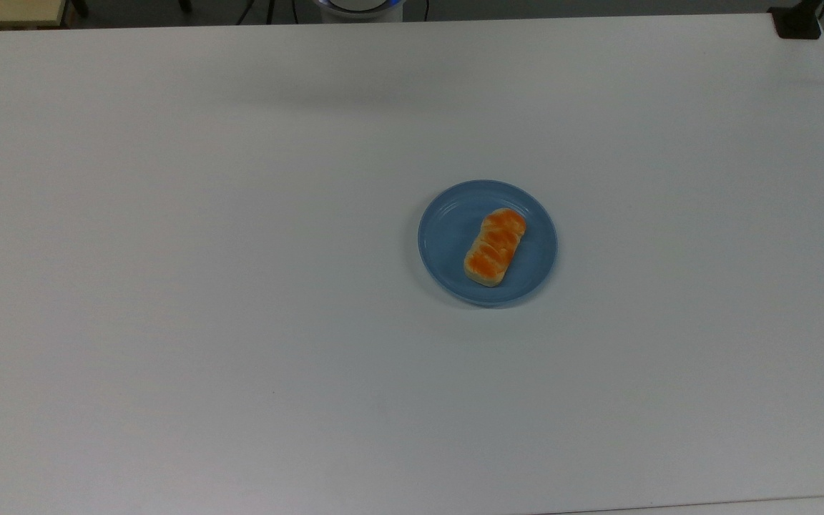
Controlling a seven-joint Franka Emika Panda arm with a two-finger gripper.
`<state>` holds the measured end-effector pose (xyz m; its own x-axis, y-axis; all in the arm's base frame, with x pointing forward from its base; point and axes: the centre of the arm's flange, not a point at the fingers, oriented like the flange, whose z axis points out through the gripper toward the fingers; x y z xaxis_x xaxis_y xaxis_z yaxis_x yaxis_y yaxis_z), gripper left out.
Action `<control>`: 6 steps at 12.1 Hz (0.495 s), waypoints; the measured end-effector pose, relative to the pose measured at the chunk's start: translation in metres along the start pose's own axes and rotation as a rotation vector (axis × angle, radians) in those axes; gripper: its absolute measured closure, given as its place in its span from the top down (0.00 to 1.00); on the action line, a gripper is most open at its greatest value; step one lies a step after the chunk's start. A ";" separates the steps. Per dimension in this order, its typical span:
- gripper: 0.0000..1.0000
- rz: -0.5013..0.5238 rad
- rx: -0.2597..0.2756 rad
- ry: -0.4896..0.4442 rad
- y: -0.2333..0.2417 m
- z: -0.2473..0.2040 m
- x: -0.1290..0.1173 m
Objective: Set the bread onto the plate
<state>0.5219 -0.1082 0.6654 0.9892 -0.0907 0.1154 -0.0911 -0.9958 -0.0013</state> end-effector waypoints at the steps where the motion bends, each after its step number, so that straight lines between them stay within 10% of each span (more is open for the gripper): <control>1: 1.00 -0.013 0.004 -0.021 -0.020 0.012 0.003; 6: 1.00 0.011 0.003 -0.044 -0.056 0.044 0.022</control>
<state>0.5540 -0.0544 0.6242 0.9922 -0.1023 0.0717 -0.1021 -0.9948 -0.0057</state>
